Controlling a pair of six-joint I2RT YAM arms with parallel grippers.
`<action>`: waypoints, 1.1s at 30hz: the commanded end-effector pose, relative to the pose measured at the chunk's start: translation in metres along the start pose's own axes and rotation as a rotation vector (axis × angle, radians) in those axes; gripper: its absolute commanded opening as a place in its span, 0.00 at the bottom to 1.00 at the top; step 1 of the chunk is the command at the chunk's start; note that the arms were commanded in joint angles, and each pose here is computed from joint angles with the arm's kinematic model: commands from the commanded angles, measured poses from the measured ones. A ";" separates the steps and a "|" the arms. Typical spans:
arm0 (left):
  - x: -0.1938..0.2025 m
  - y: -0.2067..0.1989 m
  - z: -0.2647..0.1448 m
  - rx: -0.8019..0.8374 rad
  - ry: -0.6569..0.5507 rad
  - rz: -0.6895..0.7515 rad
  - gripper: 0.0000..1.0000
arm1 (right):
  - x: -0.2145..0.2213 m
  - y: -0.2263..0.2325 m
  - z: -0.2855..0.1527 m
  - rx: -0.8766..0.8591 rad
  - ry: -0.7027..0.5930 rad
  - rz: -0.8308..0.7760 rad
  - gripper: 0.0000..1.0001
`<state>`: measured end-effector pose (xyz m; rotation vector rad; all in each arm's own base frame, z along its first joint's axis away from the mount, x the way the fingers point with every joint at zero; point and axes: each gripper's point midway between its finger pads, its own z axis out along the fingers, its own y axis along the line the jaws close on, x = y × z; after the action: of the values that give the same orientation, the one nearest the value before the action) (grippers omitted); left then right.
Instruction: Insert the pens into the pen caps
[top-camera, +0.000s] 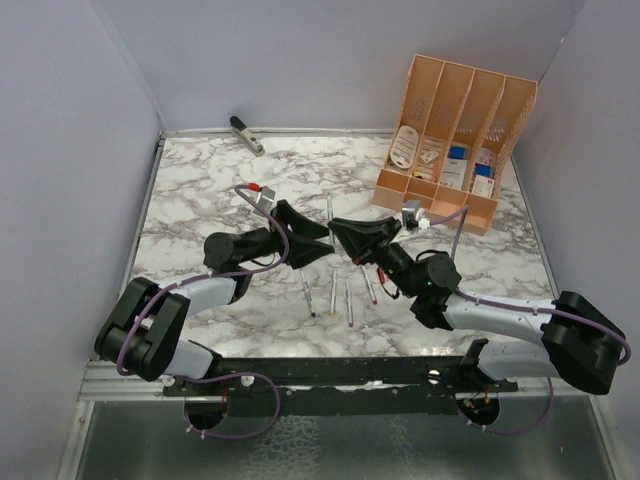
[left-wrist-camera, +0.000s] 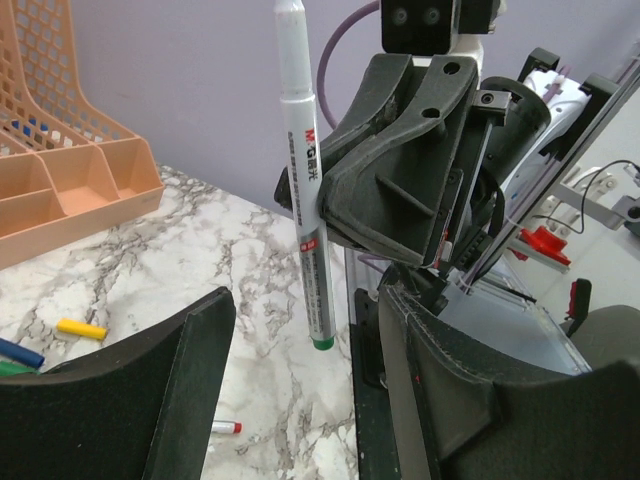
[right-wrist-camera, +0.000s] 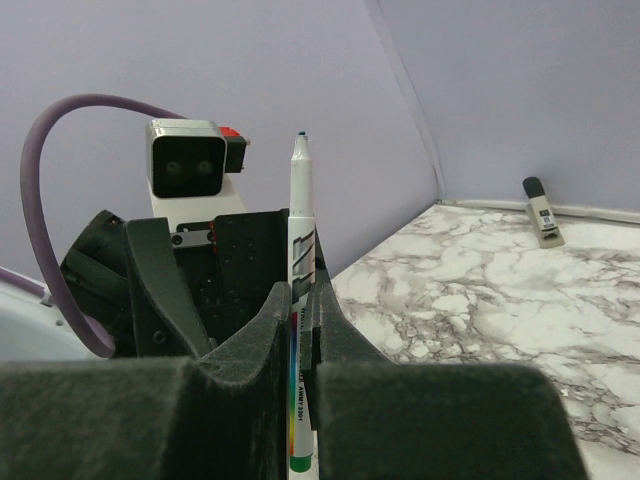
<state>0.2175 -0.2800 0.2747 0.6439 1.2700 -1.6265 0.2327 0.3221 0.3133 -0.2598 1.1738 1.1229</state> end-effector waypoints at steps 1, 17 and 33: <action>-0.008 -0.019 0.002 0.080 -0.025 0.048 0.46 | 0.003 0.010 0.001 -0.052 0.003 0.023 0.01; 0.000 -0.009 0.008 0.016 0.037 0.071 0.24 | 0.012 0.014 0.006 -0.084 0.021 0.024 0.01; -0.005 0.036 -0.006 -0.321 0.060 0.135 0.00 | -0.018 -0.005 0.003 0.037 -0.009 -0.135 0.71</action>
<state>0.2219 -0.2818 0.2682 0.6422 1.3632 -1.4744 0.2305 0.3291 0.3039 -0.3291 1.1864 1.1062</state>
